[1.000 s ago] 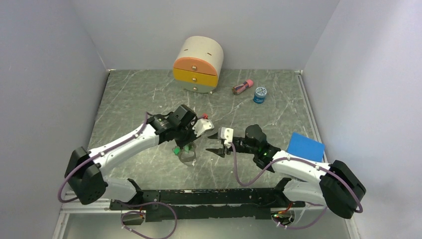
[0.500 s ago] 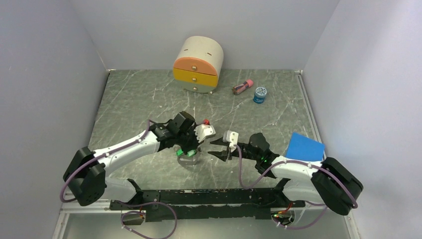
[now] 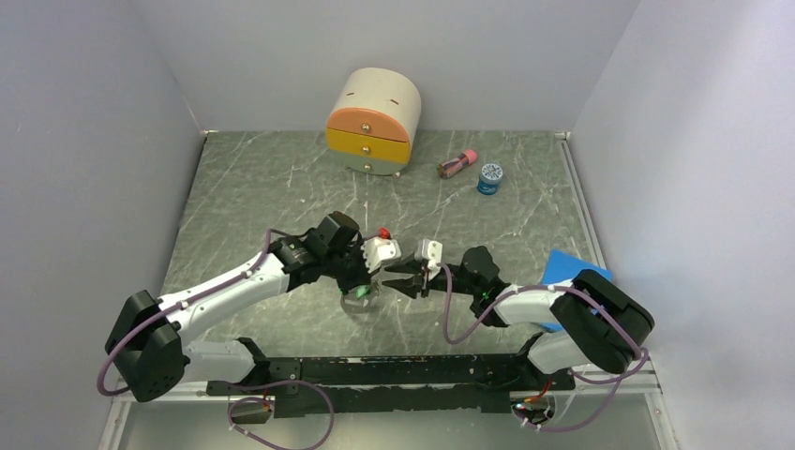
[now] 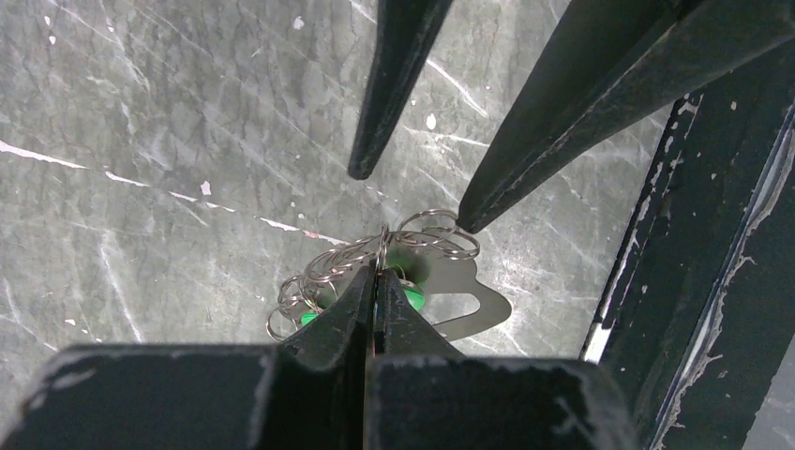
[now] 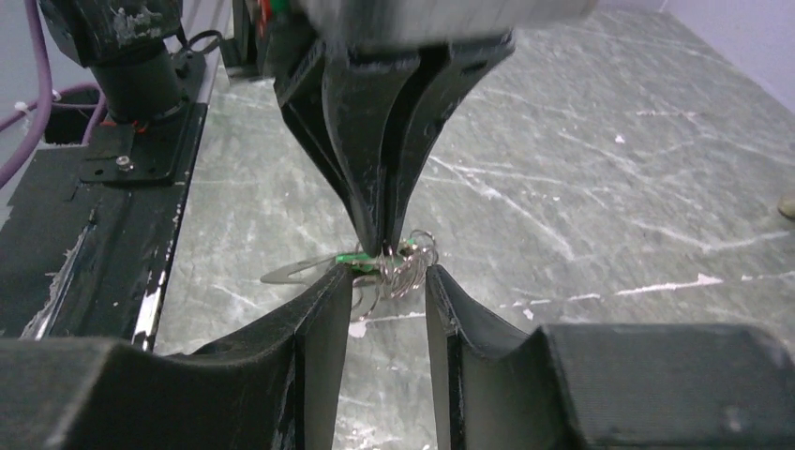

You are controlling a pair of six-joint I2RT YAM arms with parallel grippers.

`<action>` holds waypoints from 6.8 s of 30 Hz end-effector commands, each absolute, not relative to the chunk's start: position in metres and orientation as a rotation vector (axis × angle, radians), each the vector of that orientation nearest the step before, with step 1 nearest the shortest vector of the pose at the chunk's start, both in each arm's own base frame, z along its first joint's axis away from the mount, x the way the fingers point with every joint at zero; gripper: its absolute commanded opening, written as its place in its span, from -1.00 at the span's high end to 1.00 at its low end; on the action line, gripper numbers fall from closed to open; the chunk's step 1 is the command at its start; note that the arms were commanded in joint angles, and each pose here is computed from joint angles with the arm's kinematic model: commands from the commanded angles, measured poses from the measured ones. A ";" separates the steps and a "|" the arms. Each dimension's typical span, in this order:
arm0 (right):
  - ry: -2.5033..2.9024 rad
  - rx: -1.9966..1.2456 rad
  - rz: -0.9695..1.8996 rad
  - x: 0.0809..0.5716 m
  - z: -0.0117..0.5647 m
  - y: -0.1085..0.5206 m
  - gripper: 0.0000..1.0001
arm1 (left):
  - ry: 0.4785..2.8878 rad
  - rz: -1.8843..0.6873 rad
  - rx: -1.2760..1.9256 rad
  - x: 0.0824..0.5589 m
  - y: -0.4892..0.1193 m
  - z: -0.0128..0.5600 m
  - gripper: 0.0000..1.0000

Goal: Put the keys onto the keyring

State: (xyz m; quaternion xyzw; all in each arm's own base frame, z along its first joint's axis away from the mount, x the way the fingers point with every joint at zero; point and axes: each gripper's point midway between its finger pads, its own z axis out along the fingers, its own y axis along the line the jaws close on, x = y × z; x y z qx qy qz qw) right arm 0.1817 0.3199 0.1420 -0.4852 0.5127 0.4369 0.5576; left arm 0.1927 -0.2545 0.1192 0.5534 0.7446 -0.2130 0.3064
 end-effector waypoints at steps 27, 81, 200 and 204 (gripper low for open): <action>1.115 -1.201 1.187 0.182 0.156 0.351 0.45 | 1.823 -0.636 1.506 0.187 -0.269 0.152 0.95; 0.894 -1.194 1.244 0.155 0.211 0.341 1.00 | 1.290 -0.968 0.926 0.174 -0.239 0.242 -0.81; 1.169 -0.998 1.272 0.186 0.140 0.318 0.27 | 1.942 -0.665 1.531 0.195 -0.286 0.126 0.95; 1.191 -0.953 1.235 0.194 0.139 0.316 0.20 | 1.934 -0.679 1.539 0.193 -0.287 0.127 0.95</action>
